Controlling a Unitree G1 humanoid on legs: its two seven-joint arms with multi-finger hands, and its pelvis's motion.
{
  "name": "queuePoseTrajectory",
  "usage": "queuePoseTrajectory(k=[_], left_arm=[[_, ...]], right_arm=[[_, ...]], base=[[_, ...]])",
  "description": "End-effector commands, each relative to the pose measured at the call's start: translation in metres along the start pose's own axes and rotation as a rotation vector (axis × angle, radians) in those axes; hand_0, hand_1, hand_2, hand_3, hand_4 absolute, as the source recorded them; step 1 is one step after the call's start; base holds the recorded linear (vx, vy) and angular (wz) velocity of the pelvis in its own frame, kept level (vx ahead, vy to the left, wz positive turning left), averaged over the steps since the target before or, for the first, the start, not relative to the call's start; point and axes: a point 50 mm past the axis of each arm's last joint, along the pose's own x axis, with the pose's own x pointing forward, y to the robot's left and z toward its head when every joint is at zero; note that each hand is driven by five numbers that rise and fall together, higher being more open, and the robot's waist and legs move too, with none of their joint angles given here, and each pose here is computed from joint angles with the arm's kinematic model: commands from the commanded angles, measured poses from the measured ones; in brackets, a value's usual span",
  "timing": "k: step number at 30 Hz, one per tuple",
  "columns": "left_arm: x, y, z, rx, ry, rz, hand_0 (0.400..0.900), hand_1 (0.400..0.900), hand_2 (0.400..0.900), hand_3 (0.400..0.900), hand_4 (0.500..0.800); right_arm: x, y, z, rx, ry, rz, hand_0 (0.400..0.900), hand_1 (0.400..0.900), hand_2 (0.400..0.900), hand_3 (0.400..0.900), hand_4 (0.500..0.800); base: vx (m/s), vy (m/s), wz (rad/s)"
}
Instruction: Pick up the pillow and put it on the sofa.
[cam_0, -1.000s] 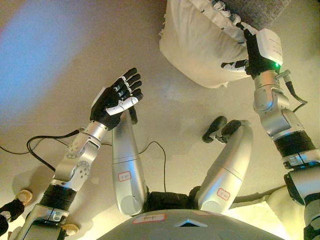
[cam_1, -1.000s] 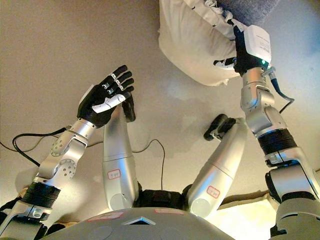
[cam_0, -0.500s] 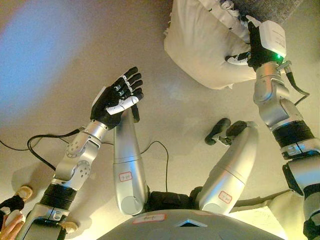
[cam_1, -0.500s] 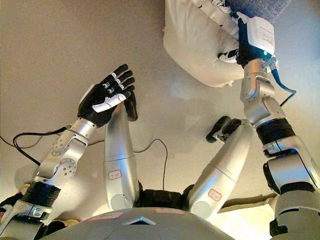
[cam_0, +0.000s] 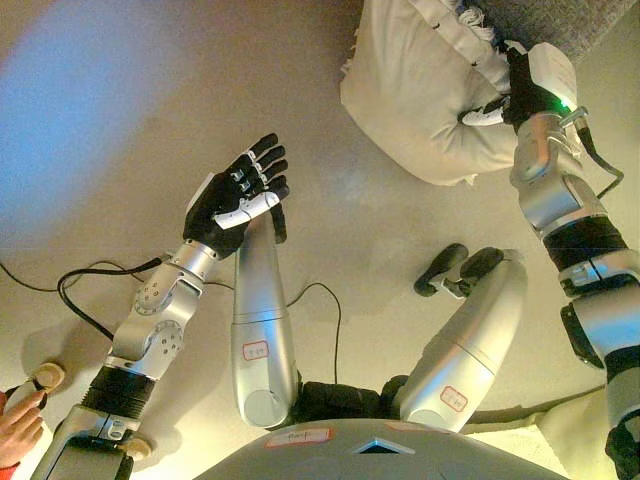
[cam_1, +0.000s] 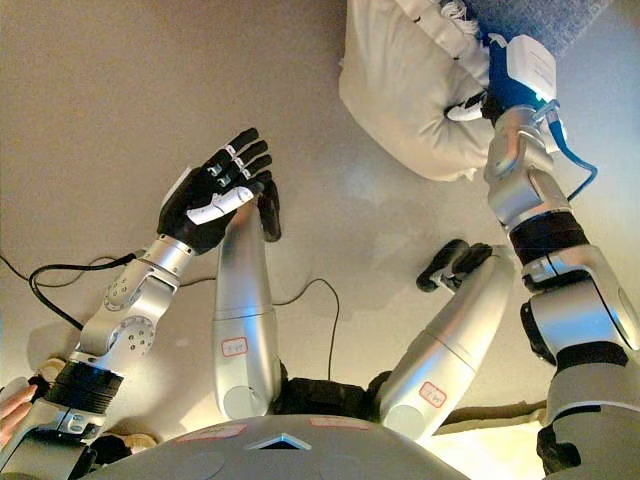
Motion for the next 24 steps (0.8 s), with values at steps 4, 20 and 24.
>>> queuePoseTrajectory(k=[4,20,24], left_arm=[[0.014,-0.023,0.016,-0.055,-0.142,-0.087,0.900,0.900,0.900,0.900,0.800],[0.016,-0.029,0.013,-0.067,-0.149,-0.083,0.900,0.900,0.900,0.900,0.800],[0.016,-0.029,0.013,-0.066,-0.153,-0.081,0.900,0.900,0.900,0.900,0.800]], right_arm=[[0.018,-0.043,0.005,0.051,0.100,-0.083,0.900,0.900,0.900,0.900,0.800],[0.021,-0.045,0.013,0.118,0.123,-0.072,0.400,0.400,0.400,0.400,0.500],[0.021,-0.048,0.016,0.122,0.097,-0.082,0.400,0.400,0.400,0.400,0.500]], base=[[0.000,0.000,0.00],[-0.003,0.015,-0.03],[0.000,0.000,0.00]])
